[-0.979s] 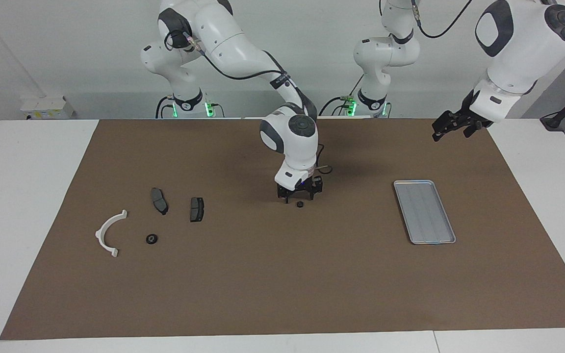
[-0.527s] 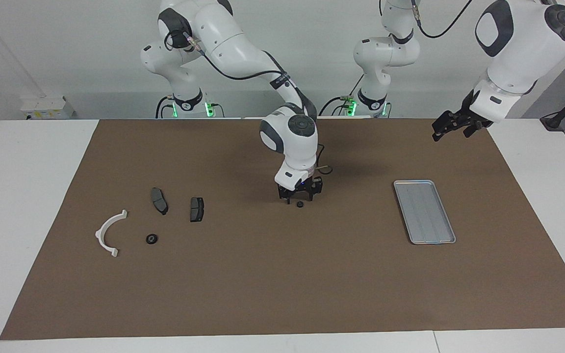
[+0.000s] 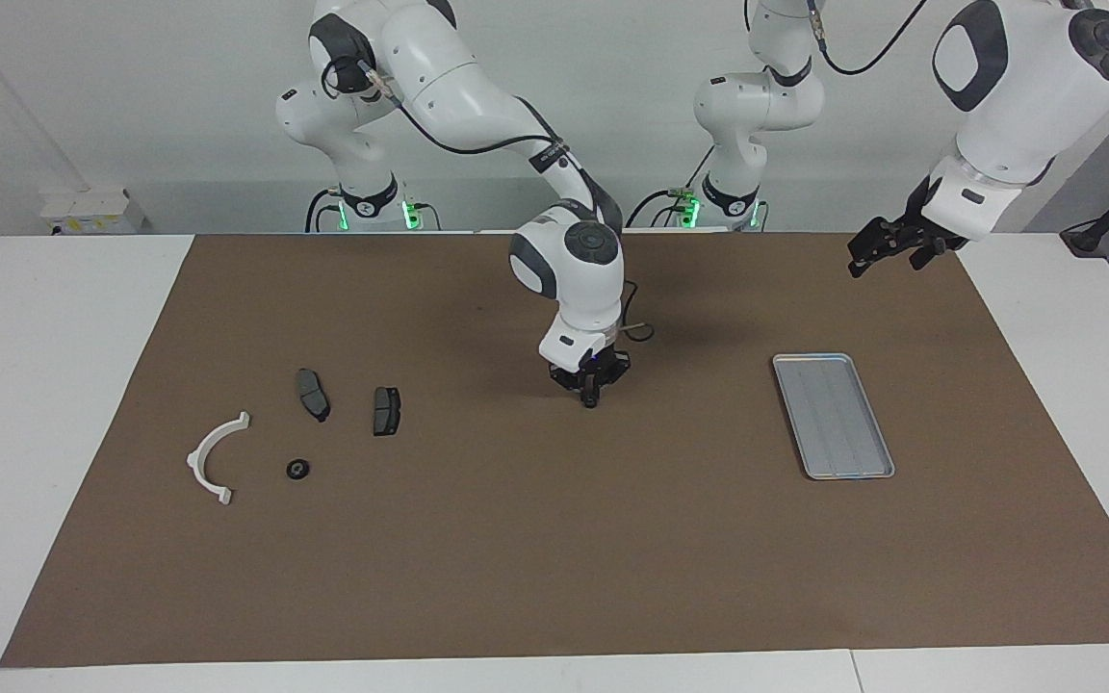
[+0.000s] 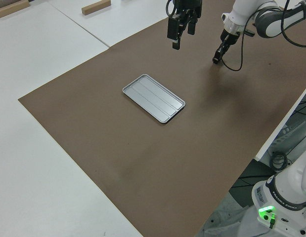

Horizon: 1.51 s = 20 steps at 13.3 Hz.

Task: Place bearing gear from tray to pile
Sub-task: 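Lift the second bearing from the table with the right gripper, then carry the bearing toward the white arc with the right gripper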

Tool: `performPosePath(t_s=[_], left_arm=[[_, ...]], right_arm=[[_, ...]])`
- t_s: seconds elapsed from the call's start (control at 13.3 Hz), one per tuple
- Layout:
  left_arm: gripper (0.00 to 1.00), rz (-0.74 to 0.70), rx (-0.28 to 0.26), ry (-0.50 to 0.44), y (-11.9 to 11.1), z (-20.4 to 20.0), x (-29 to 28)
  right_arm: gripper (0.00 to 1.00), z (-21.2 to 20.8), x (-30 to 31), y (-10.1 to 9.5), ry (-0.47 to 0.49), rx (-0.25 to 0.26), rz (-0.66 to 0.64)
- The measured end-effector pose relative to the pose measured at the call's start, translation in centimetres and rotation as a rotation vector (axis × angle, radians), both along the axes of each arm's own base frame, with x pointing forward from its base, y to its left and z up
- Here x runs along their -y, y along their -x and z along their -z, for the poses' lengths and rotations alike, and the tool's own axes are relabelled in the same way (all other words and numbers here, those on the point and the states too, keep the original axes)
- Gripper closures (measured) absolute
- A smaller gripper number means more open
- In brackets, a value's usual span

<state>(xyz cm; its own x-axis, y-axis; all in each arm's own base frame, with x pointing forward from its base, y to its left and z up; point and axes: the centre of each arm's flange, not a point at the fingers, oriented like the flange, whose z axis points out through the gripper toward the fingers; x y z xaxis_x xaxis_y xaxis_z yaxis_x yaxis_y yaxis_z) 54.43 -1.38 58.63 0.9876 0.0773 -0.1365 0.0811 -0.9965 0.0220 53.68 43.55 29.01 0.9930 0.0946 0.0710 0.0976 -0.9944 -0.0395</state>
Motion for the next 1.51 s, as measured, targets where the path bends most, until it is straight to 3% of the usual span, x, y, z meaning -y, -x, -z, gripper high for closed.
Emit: performPosePath(t_s=[0.3,0.6,0.9,1.2,1.51], left_arm=[[0.0,0.0,0.002,0.0,0.1,-0.1,0.0],[0.0,0.0,0.005,0.0,0.1,-0.3,0.0],[0.0,0.0,0.006,0.0,0.1,-0.3,0.0],[0.0,0.0,0.006,0.0,0.1,-0.3,0.0],[0.0,0.0,0.006,0.0,0.1,-0.3,0.0]], right_arm=[[0.81,-1.6,0.9,-1.4,0.024,-0.018,-0.001],[0.81,-8.1,7.0,-6.7,0.039,-0.024,-0.005],[0.81,-13.1,18.3,-11.4,0.036,-0.009,-0.085],[0.81,-13.3,32.3,-14.9,0.048,-0.019,-0.212],[0.81,-10.6,40.1,-15.1,0.05,-0.046,-0.27]])
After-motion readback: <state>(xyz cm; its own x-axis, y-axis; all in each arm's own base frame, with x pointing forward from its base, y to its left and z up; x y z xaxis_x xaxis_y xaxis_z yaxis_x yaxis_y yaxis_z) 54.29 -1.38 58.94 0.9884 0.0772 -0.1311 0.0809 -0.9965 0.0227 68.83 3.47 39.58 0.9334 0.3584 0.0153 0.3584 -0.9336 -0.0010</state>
